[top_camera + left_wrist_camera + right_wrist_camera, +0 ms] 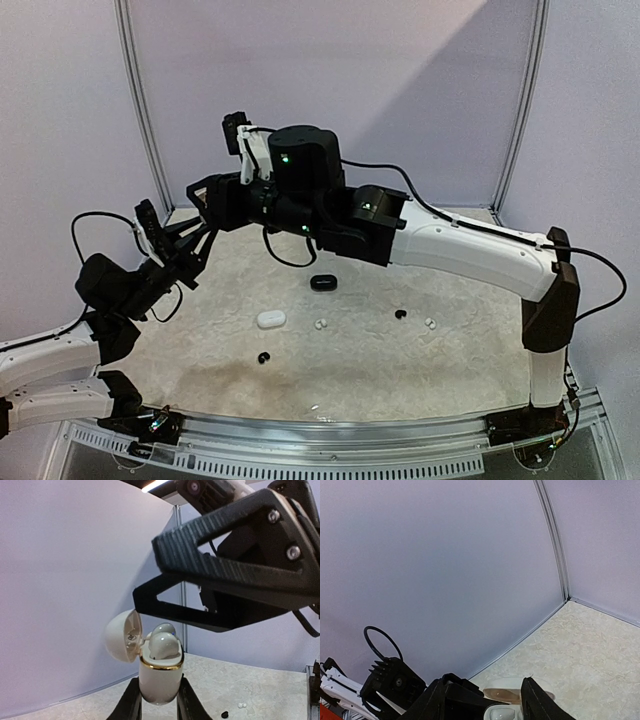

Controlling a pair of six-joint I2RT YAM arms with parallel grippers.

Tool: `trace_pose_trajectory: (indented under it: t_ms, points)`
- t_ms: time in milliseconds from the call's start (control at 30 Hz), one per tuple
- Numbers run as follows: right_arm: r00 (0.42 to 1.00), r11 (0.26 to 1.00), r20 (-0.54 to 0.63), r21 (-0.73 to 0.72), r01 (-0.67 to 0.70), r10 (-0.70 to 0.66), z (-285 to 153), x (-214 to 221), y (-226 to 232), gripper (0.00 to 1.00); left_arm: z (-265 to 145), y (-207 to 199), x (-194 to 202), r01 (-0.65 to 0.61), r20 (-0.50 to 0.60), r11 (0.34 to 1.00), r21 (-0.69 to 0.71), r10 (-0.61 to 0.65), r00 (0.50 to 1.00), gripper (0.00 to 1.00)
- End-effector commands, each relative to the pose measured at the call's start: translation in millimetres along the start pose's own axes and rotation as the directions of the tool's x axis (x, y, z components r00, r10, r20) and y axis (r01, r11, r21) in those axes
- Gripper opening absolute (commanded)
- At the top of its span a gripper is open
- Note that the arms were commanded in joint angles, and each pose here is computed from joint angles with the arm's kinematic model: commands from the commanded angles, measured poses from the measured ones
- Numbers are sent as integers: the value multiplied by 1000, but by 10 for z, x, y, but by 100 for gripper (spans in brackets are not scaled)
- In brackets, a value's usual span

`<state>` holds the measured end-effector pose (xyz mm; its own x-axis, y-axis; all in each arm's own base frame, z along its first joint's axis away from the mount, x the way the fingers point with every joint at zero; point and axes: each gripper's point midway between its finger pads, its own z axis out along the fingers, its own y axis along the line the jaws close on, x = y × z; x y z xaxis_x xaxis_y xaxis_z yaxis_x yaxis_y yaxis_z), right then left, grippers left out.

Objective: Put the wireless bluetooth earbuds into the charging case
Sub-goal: Insert the left earbud into the left side groove of the charging case, then close the charging case with the earbuds, then place the charging case with the earbuds at the center of the board.

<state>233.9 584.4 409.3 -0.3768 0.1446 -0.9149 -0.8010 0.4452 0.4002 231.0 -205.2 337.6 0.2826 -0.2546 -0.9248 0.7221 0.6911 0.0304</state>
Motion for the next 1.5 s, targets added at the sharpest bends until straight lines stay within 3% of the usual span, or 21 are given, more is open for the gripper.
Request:
trace_pose_trajectory:
  t_ms: [0, 167, 300, 400, 500, 633, 833, 967, 1100, 1233, 1333, 1400, 1467]
  points:
    - [999, 999, -4, -38, 36, -36, -88, -163, 107, 52, 9, -20, 99, -6, -42, 1000, 18, 7, 999, 0]
    - [997, 998, -61, -33, 54, -56, -306, -194, 115, 52, 24, -16, 125, -43, -59, 999, 24, 44, 997, 0]
    - [996, 996, -81, 79, 47, -41, -488, -275, -106, 55, 16, -245, 203, -188, -61, 967, 173, 201, 978, 0]
    - [991, 986, -126, 158, 60, -40, -514, -168, -293, 55, -41, -428, 371, -352, -48, 883, 309, 384, 922, 0]
    - [984, 981, -170, 176, 80, -49, -469, -19, -377, 55, -78, -486, 525, -523, -11, 760, 385, 571, 821, 0]
    - [962, 977, -265, 184, 111, -59, -393, 293, -500, 54, 34, -395, 483, -558, -28, 741, 374, 610, 792, 0]
    - [910, 975, -414, 189, 115, -27, -412, 936, -672, 50, 203, -259, 399, -474, -109, 816, 330, 531, 840, 0]
    - [911, 968, -413, 232, 92, 13, -558, 1084, -797, 49, 275, -188, 441, -423, -170, 848, 320, 490, 855, 0]
    - [938, 957, -347, 266, 114, -16, -728, 800, -833, 51, 325, -125, 612, -315, -276, 895, 315, 404, 872, 0]
    - [962, 939, -273, 326, 111, -18, -836, 447, -1065, 55, 310, -81, 925, -88, -446, 958, 272, 207, 871, 0]
    - [977, 925, -212, 376, 61, 22, -964, 213, -1409, 56, 295, 72, 1242, 135, -613, 984, 119, -34, 789, 0]
    - [981, 904, -187, 427, 31, 55, -1087, 121, -1744, 57, 271, 204, 1445, 269, -699, 963, -26, -210, 684, 0]
    - [977, 870, -184, 493, -6, 110, -1237, 114, -2147, 58, 202, 343, 1672, 386, -756, 902, -196, -389, 526, 0]
